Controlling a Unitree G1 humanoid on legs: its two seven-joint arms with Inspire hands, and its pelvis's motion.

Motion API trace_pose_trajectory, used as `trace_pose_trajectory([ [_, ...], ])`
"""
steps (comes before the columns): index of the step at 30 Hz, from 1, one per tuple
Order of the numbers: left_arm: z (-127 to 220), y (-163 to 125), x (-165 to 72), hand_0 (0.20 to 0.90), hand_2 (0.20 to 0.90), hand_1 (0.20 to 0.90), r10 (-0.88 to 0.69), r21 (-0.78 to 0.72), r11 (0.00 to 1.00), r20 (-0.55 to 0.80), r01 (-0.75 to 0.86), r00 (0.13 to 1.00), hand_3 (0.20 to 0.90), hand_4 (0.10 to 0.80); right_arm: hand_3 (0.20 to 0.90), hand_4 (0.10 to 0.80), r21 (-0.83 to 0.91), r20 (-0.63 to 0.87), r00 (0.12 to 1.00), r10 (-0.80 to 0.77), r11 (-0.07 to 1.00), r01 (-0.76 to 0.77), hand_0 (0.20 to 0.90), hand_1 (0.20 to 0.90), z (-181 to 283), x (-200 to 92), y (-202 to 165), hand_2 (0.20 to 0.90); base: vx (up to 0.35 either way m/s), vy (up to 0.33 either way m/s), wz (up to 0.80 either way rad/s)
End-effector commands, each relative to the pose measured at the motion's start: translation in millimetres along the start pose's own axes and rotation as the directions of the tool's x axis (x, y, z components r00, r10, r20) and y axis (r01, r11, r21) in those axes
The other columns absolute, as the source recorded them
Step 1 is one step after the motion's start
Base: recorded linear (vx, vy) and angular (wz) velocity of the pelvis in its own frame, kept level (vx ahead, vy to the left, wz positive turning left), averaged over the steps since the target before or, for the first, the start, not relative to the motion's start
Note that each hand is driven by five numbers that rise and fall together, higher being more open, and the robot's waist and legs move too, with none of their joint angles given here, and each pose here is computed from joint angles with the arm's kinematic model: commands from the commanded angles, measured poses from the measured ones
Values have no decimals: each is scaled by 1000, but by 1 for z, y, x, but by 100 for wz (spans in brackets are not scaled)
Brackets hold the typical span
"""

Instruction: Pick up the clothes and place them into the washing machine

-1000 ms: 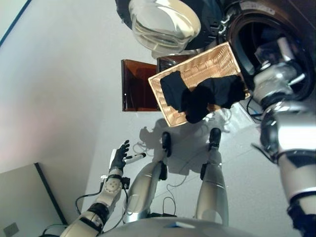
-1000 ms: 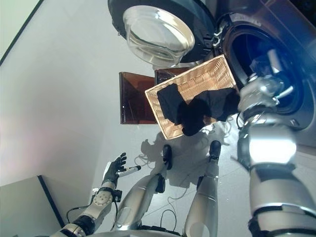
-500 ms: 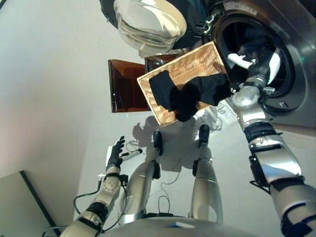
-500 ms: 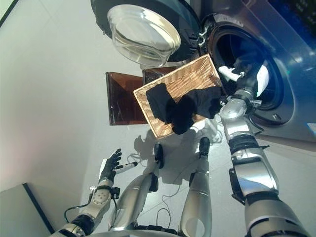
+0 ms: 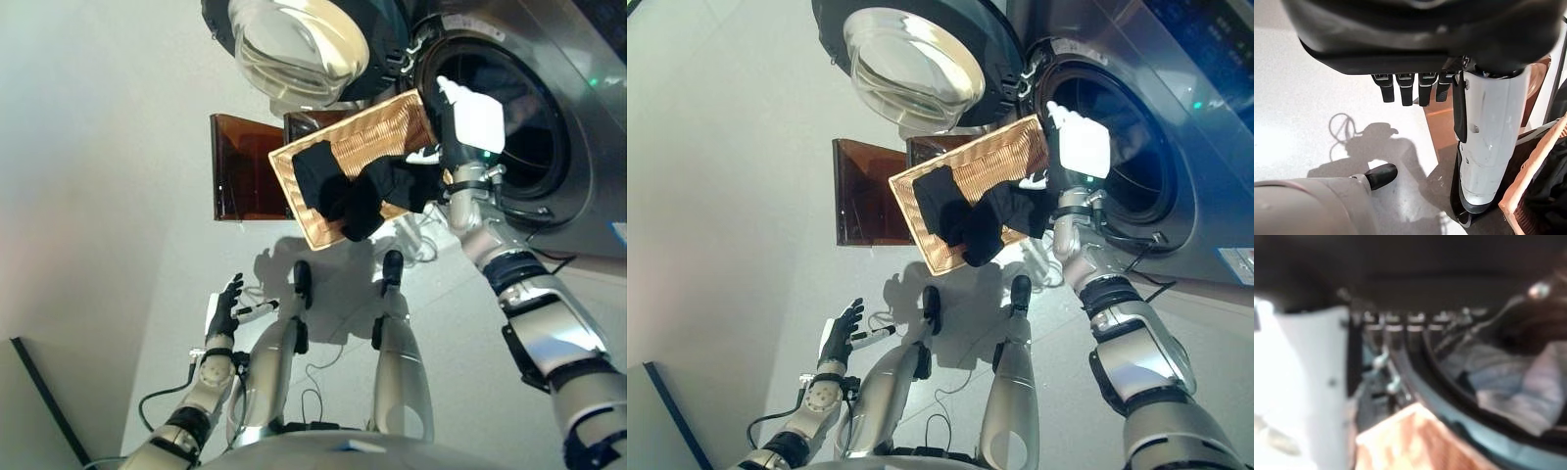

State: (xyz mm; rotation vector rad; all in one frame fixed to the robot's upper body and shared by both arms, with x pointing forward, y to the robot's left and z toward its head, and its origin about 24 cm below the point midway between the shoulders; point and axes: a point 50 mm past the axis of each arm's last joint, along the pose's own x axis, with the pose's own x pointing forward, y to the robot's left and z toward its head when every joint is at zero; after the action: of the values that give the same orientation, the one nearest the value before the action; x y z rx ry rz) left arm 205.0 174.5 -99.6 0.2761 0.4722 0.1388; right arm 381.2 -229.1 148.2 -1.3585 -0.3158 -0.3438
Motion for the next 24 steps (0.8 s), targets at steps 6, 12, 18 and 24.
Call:
trace_pose_trajectory([
  [6, -5, 34, -1, 900, 900, 900, 117, -21, 993, 22, -116, 993, 900, 800, 900, 800, -195, 161, 987, -24, 979, 55, 900, 900, 26, 37, -36, 900, -29, -14, 11],
  [12, 5, 42, 3, 900, 900, 900, 150, -58, 987, 58, -147, 987, 900, 800, 900, 800, -195, 135, 991, 21, 981, 6, 900, 900, 31, 44, -33, 900, -18, 0, 10],
  [18, 14, 46, 5, 900, 900, 900, 160, -82, 985, 100, -152, 982, 900, 800, 900, 800, -211, 93, 994, 51, 977, -30, 900, 900, 28, 49, -33, 900, -13, 2, 6],
  [24, 22, 46, 6, 900, 900, 900, 156, -97, 985, 130, -144, 979, 900, 800, 900, 800, -223, 78, 994, 78, 973, -58, 900, 900, 26, 51, -32, 900, -2, 1, 3],
])
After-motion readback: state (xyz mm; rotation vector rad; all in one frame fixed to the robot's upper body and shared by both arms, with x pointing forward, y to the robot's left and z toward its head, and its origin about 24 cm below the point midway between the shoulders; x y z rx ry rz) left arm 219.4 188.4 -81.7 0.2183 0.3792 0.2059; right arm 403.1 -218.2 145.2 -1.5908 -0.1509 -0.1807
